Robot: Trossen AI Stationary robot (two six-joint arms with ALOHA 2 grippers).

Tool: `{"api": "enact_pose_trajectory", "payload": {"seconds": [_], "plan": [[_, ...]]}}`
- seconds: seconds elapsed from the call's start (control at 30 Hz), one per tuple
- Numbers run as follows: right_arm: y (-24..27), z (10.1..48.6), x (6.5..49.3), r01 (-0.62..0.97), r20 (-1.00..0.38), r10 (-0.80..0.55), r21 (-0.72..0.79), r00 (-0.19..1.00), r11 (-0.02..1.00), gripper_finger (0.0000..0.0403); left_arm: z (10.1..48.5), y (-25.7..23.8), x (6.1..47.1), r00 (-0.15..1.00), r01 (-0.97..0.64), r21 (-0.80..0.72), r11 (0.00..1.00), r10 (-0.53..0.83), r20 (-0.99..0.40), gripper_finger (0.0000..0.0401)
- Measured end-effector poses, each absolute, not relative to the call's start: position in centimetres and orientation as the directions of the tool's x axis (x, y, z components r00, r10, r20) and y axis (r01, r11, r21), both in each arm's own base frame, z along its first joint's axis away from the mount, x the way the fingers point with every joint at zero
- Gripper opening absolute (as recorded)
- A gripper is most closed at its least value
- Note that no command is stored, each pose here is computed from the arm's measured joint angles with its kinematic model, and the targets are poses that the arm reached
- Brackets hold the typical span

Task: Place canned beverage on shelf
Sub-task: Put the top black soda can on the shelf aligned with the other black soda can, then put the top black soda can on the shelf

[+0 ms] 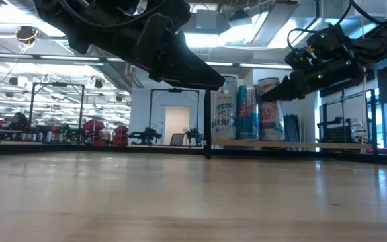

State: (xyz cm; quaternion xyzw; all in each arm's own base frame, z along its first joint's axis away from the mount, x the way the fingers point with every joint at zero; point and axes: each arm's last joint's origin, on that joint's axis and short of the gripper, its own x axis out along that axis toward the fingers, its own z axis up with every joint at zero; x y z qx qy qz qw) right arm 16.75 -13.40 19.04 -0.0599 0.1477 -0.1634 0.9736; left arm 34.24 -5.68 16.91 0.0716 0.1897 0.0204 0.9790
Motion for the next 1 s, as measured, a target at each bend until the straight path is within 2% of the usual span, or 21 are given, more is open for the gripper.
{"api": "enact_pose_trajectory", "payload": {"seconds": [0.33, 0.83, 1.0], "plan": [[-13.1, 19.8, 16.5, 0.307, -0.234, -0.342, -0.174, 0.91, 0.936, 0.0311, 16.9, -5.7, 34.2, 0.927, -0.013, 0.148, 0.989, 0.067, -0.368, 0.0283], [-10.5, 24.7, 13.4, 0.364, -0.005, -0.37, -0.167, 0.929, 0.916, 0.0316, 16.9, -5.7, 34.2, 0.927, -0.017, 0.148, 0.989, 0.071, -0.368, 0.0283], [-9.4, 25.5, 12.9, 0.265, 0.041, -0.263, -0.099, 0.964, 0.959, 0.0316, 16.9, -5.7, 34.2, 0.927, -0.009, 0.181, 0.983, 0.076, -0.367, 0.0283]]}}
